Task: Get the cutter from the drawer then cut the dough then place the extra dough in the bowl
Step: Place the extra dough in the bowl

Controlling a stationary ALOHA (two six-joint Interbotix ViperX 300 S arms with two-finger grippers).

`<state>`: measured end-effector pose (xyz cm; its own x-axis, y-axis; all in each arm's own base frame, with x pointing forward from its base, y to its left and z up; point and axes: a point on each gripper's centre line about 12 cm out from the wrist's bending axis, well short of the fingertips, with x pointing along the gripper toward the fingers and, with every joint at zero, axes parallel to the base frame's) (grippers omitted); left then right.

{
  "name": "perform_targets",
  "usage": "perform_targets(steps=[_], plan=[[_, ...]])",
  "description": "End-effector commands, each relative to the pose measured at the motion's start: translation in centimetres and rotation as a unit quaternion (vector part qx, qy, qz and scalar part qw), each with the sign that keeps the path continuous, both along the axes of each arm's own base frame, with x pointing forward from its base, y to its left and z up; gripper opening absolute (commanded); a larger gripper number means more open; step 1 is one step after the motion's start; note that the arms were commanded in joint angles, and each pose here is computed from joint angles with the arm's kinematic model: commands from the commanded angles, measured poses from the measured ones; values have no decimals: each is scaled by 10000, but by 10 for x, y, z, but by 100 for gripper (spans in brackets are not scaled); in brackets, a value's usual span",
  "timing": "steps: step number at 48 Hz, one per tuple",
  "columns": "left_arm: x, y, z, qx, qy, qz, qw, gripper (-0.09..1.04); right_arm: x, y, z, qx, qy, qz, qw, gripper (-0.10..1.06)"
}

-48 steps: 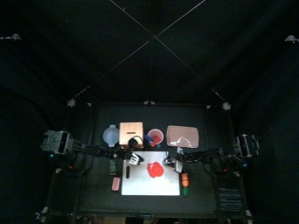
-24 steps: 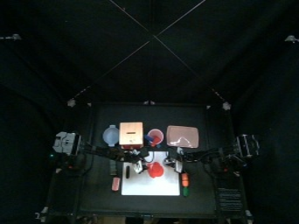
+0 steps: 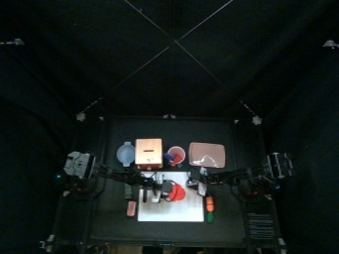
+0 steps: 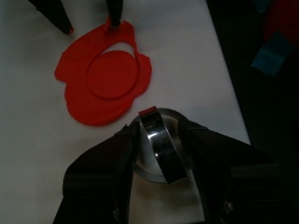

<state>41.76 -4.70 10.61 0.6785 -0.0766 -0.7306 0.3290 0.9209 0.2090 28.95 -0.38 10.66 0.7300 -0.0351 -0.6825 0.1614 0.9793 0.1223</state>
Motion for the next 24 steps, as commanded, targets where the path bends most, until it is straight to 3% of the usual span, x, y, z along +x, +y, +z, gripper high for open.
perform_targets(steps=[1, 6, 15, 24], plan=[[13, -1, 13, 269, -277, -280, 9989, 88, 2, 0, 3, 16, -46, -17, 10000, 79], [17, -1, 9, 551, -216, -544, 9968, 88, 4, 0, 4, 16, -62, -24, 10000, 79], [6, 3, 9, 863, 502, -641, 9929, 87, 3, 0, 2, 39, 6, -28, 10000, 79], [11, 2, 12, 1102, 381, -874, 9893, 87, 6, 0, 2, 29, 6, -17, 10000, 79]])
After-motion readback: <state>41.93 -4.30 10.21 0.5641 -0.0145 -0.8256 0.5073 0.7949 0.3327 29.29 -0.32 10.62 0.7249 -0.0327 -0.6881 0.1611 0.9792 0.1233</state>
